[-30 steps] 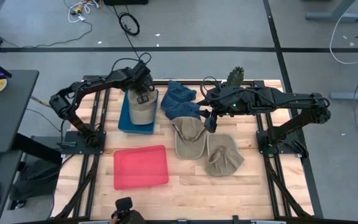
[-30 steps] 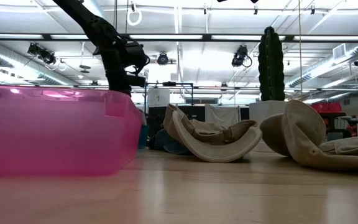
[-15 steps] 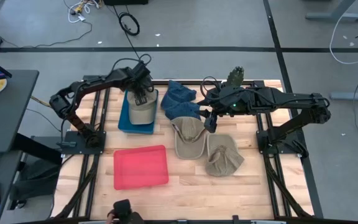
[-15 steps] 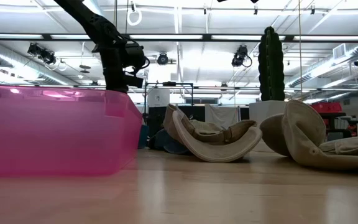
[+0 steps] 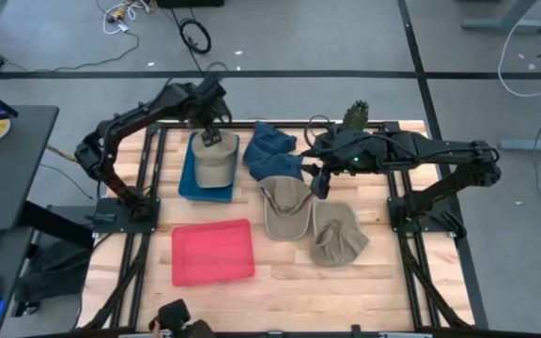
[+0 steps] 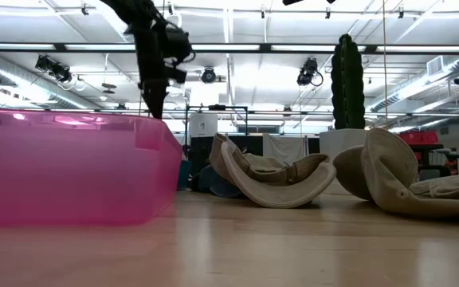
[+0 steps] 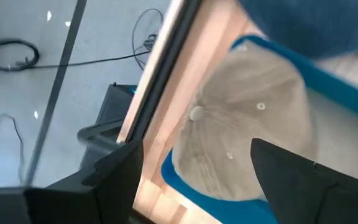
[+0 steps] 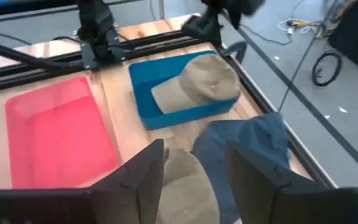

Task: Pick & Place hat
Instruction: Put the bottom brown cap into the blue bin

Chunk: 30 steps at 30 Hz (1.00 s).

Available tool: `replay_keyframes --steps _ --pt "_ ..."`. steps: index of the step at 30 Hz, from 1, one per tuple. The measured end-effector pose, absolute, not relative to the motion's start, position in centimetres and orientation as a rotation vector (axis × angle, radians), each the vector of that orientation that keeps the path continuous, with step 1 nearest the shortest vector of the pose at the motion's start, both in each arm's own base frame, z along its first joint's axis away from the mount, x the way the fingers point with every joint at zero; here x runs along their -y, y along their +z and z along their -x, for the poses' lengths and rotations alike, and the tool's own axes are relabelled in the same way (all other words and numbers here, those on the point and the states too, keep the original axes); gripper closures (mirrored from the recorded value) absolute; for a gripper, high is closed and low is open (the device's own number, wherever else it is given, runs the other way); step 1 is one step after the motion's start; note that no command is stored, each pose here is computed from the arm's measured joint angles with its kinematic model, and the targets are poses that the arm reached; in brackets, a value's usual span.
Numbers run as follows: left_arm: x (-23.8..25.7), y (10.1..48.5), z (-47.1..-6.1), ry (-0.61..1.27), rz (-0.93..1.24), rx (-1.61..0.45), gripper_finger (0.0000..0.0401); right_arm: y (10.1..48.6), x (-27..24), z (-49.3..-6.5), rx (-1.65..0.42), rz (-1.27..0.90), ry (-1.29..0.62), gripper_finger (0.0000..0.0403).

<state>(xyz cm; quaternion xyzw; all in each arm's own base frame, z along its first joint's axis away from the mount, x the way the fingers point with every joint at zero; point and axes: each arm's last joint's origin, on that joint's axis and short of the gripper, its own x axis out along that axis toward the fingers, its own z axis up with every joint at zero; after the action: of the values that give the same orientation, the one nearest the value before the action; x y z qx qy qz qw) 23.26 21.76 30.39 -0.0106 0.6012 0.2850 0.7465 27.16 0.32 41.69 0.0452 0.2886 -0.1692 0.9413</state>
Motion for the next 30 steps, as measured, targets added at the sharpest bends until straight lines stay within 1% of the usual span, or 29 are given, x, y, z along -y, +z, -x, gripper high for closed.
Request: replay_keyframes --steps 3,6,11,14,16,19,22,30 --pt "-21.0 33.2 -23.4 0.671 0.075 -1.24 0.0099 42.0 -0.2 -25.9 -0.602 -0.117 -0.364 0.0231" --pt "-19.2 36.2 -23.5 0.671 0.108 -1.088 0.0099 42.2 -0.2 -24.4 -0.641 -0.157 -0.384 0.0231" --pt "-15.2 40.0 -23.5 0.657 0.149 -0.862 0.0099 41.6 -0.6 -21.5 -0.791 -0.231 -0.433 0.0231" --pt "-12.8 41.6 -23.1 0.634 0.183 -0.76 0.0099 41.0 -1.2 -20.2 -0.896 -0.28 -0.456 0.0231" --pt "-11.4 42.3 -23.1 0.613 0.208 -0.711 0.0099 40.7 -1.7 -19.7 -0.948 -0.294 -0.465 0.0231" --pt "-9.5 43.0 -23.3 0.57 0.238 -0.646 0.0099 39.9 -3.0 -19.7 -0.971 -0.314 -0.441 0.0231" --pt "-7.9 43.2 -23.7 0.532 0.231 -0.634 0.0099 38.4 -4.4 -19.9 -1.015 -0.327 -0.388 0.0231" --pt "-3.5 42.9 -24.6 0.366 0.141 -0.684 0.0099 32.0 -8.2 -20.0 -1.177 -0.324 -0.25 0.0231"
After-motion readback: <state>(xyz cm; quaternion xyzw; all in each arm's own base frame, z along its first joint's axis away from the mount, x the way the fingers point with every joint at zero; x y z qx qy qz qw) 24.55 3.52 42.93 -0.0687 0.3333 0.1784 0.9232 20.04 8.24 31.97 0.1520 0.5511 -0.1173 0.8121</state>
